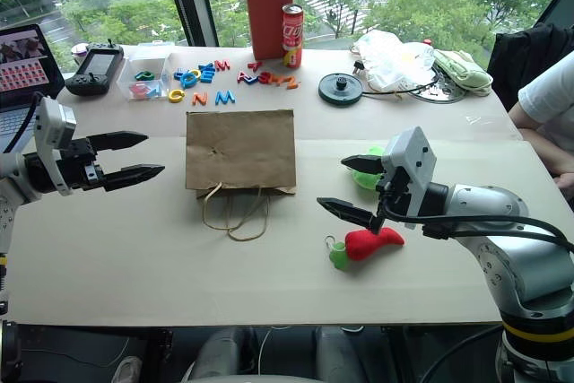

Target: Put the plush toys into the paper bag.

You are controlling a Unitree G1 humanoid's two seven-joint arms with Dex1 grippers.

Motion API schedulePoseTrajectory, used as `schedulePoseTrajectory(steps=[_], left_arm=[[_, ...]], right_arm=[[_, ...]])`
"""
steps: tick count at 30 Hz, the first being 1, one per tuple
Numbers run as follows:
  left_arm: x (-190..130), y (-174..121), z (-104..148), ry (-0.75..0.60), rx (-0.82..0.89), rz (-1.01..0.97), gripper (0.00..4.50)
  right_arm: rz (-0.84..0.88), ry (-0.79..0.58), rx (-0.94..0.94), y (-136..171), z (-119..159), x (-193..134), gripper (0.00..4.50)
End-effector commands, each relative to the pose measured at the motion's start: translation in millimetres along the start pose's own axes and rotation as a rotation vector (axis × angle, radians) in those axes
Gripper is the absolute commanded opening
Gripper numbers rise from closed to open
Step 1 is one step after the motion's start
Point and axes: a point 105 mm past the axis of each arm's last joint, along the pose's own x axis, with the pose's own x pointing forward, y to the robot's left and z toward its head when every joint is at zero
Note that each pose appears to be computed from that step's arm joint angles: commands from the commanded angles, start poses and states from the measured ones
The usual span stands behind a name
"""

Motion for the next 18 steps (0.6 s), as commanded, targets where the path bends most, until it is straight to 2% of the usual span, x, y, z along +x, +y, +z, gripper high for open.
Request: schedulePoseTrajectory(steps=[1,4,5,8,12,15,18], left_arm=[[-2.4,0.5,11.2,0.015,0.108,-0.003,4.49],[12.4,-0.7,0.6,0.102,0.345,-0.058,4.49],[22.2,1.7,-1.2,0.123,0.502,-0.057,4.49],[42.1,-1.6,-4.2,0.11,0.733,-0.104,4.49],[70.3,-20.2,-5.8,0.004,0.84,-0.19,4.49],[90.3,-44.0,-21.8,-0.021,0.939,-0.308,4.49],[104.3,-56.9,-21.3,-0.102,0.914,-0.343,4.49]], right_arm=[[0.001,-0.032,-0.034,0.4,12.6,-1.9,4.5],[0.002,-0.036,-0.027,1.5,11.4,1.0,4.5],[0.001,-0.037,-0.025,2.0,11.3,1.1,4.5],[-0.003,-0.036,-0.023,3.3,10.9,1.2,4.5],[-0.013,-0.033,-0.025,6.0,11.2,0.7,4.5],[-0.037,-0.03,-0.027,6.8,12.9,-2.4,4.5],[-0.064,-0.026,-0.029,6.9,13.1,-4.3,4.5]])
